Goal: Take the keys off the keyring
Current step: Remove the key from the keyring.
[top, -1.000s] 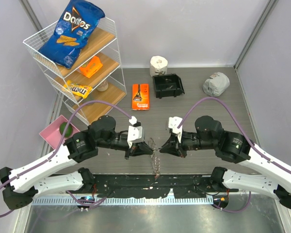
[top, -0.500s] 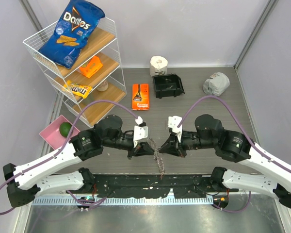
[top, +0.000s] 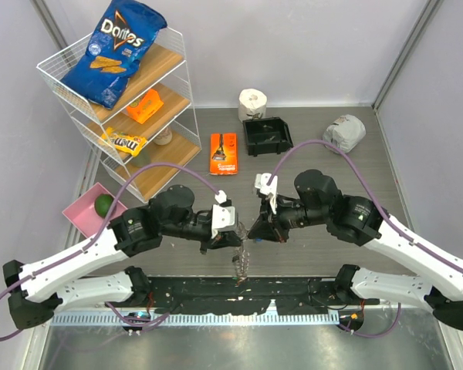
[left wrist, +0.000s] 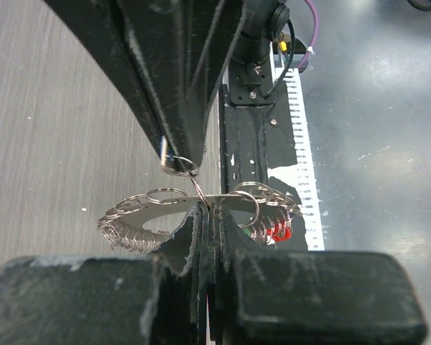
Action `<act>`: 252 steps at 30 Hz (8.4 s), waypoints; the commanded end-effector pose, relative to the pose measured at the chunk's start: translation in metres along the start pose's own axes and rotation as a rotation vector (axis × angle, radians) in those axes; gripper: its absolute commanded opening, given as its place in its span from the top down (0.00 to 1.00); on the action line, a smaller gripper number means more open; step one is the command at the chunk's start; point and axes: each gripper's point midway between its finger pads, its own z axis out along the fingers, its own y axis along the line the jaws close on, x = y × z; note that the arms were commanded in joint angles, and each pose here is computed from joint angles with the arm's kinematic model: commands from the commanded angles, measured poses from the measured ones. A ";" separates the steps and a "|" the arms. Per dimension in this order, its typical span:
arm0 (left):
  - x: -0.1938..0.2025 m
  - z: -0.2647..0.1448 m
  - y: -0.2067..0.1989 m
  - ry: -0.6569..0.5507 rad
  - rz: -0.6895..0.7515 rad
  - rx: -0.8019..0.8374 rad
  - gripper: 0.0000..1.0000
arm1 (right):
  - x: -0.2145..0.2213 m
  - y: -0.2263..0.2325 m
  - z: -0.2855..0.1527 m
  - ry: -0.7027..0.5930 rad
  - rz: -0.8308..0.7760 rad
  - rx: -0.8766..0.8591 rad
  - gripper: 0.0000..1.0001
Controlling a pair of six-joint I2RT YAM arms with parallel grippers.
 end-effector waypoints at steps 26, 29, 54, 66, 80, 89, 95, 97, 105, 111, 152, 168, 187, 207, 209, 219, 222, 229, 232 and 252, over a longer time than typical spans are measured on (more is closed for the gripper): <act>-0.028 0.002 -0.003 -0.193 0.068 -0.024 1.00 | -0.038 0.013 -0.030 -0.140 -0.039 -0.060 0.95; -0.028 0.003 0.000 -0.188 0.058 -0.041 1.00 | -0.038 0.015 -0.030 -0.124 -0.031 -0.075 0.95; -0.059 -0.006 0.008 -0.292 0.097 -0.099 0.54 | -0.046 0.019 -0.032 -0.128 -0.055 -0.094 0.95; -0.061 0.003 0.013 -0.281 0.091 -0.093 0.64 | -0.048 0.021 -0.032 -0.135 -0.051 -0.102 0.95; -0.069 0.012 0.011 -0.294 0.088 -0.056 0.82 | -0.048 0.021 -0.033 -0.143 -0.052 -0.102 0.95; -0.059 0.011 0.009 -0.273 0.086 -0.052 1.00 | -0.046 0.010 -0.038 -0.148 -0.047 -0.018 0.95; -0.055 0.006 0.001 -0.286 0.095 -0.029 1.00 | -0.043 -0.005 -0.045 -0.162 -0.043 0.087 0.95; -0.053 0.004 -0.001 -0.282 0.096 -0.023 1.00 | -0.044 -0.009 -0.047 -0.169 -0.043 0.119 0.95; -0.050 0.006 -0.014 -0.265 0.095 0.056 1.00 | -0.047 -0.011 -0.047 -0.181 0.008 0.131 0.95; -0.050 0.005 -0.012 -0.278 0.078 0.036 1.00 | -0.046 -0.010 -0.048 -0.185 0.006 0.134 0.95; -0.059 -0.008 -0.032 -0.237 0.060 0.130 1.00 | -0.020 0.043 -0.032 -0.306 -0.196 -0.220 0.66; -0.065 -0.016 -0.036 -0.281 0.110 0.128 1.00 | -0.017 0.049 -0.024 -0.288 -0.157 -0.269 0.68; -0.055 -0.010 -0.032 -0.241 0.095 0.121 1.00 | -0.025 0.059 -0.029 -0.300 -0.172 -0.301 0.95; -0.033 -0.007 -0.027 -0.125 0.128 0.093 1.00 | -0.028 0.050 -0.026 -0.235 -0.103 -0.253 0.95; -0.036 -0.010 -0.026 -0.152 0.149 0.077 1.00 | -0.026 0.051 -0.027 -0.234 -0.108 -0.257 0.95; -0.042 -0.018 -0.019 -0.188 0.160 0.012 1.00 | -0.017 0.054 -0.032 -0.242 -0.104 -0.254 0.95; -0.041 -0.016 -0.017 -0.187 0.160 0.006 1.00 | -0.017 0.054 -0.032 -0.241 -0.098 -0.259 0.95; -0.040 -0.012 -0.017 -0.157 0.133 0.020 1.00 | -0.025 0.060 -0.036 -0.269 -0.136 -0.282 0.95; -0.038 -0.010 -0.015 -0.146 0.136 0.018 1.00 | -0.029 0.061 -0.033 -0.257 -0.114 -0.298 0.95; -0.027 0.000 -0.002 -0.065 0.127 -0.037 1.00 | -0.045 0.058 -0.021 -0.274 -0.077 -0.318 0.95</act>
